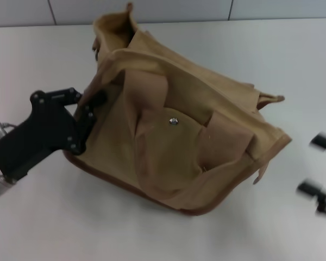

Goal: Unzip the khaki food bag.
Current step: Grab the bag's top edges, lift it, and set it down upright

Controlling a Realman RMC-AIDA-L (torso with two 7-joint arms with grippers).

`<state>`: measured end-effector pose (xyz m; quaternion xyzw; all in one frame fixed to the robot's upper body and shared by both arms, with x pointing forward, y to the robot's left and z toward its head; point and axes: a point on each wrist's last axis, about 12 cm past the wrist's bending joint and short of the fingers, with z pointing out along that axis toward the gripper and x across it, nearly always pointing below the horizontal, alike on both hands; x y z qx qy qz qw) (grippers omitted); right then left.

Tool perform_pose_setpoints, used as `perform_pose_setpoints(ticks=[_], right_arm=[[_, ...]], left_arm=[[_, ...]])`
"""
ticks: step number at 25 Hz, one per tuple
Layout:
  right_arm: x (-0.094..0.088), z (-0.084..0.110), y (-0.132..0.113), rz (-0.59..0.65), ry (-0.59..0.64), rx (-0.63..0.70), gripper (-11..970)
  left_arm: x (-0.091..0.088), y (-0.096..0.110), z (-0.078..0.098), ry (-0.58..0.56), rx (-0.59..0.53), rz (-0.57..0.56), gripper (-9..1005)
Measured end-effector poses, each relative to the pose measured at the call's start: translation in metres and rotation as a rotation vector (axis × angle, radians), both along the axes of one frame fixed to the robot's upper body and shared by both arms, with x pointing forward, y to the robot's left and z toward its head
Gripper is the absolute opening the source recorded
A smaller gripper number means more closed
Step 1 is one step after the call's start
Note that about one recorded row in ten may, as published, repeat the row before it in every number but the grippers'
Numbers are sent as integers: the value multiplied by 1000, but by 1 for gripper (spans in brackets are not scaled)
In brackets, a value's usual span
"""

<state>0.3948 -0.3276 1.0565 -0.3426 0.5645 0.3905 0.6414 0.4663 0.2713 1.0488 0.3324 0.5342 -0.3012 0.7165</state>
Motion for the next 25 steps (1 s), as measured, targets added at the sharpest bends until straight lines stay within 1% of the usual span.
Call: perform_pose_setpoints(ticks=[1, 2, 3, 4, 5, 6, 7, 8, 10, 11, 12, 13, 14, 15, 16, 17, 20, 21, 22, 23, 24, 25], right_arm=[[4, 5, -5, -74, -3, 66, 830], [4, 5, -5, -74, -3, 66, 830], [9, 11, -12, -126, 10, 129, 830], [9, 11, -12, -126, 10, 129, 829], [12, 15, -16, -146, 17, 159, 829], [20, 24, -23, -156, 29, 184, 829], [20, 24, -23, -156, 29, 184, 829], [24, 28, -25, -148, 33, 184, 829], [36, 40, -28, -108, 42, 178, 828], [48, 51, -29, -62, 45, 160, 828], [48, 51, -29, -62, 45, 160, 828], [61, 63, -27, -8, 62, 126, 827], [68, 69, -25, 28, 78, 106, 827], [68, 69, -25, 28, 78, 106, 827], [82, 80, -18, 92, 104, 66, 827], [82, 80, -18, 92, 104, 66, 827], [100, 92, -6, 168, 125, 33, 826], [112, 97, 6, 211, 136, 8, 826], [112, 97, 6, 211, 136, 8, 826], [123, 99, 17, 235, 143, -21, 825], [128, 100, 23, 244, 146, -38, 825], [128, 100, 23, 244, 146, -38, 825]], left_arm=[[5, 1, 10, -51, -7, -34, 57], [5, 1, 10, -51, -7, -34, 57], [11, 1, 17, -80, -9, -61, 57], [11, 1, 17, -80, -9, -61, 57], [13, -1, 20, -90, -12, -75, 57], [18, -3, 26, -113, -16, -101, 57], [18, -3, 26, -113, -16, -101, 57], [20, -4, 29, -124, -17, -113, 57], [25, -6, 35, -143, -17, -141, 57], [29, -9, 39, -154, -14, -164, 57], [29, -9, 39, -154, -14, -164, 57], [32, -12, 41, -163, -11, -187, 57], [33, -14, 43, -168, -9, -203, 57], [33, -14, 43, -168, -9, -203, 57], [34, -16, 44, -178, 2, -225, 57], [34, -16, 44, -178, 2, -225, 57], [35, -18, 46, -185, 11, -243, 57], [35, -18, 46, -188, 13, -244, 57], [35, -18, 46, -188, 13, -244, 57], [35, -18, 46, -189, 13, -243, 57], [34, -18, 45, -187, 11, -243, 57], [34, -18, 45, -186, 11, -243, 57]])
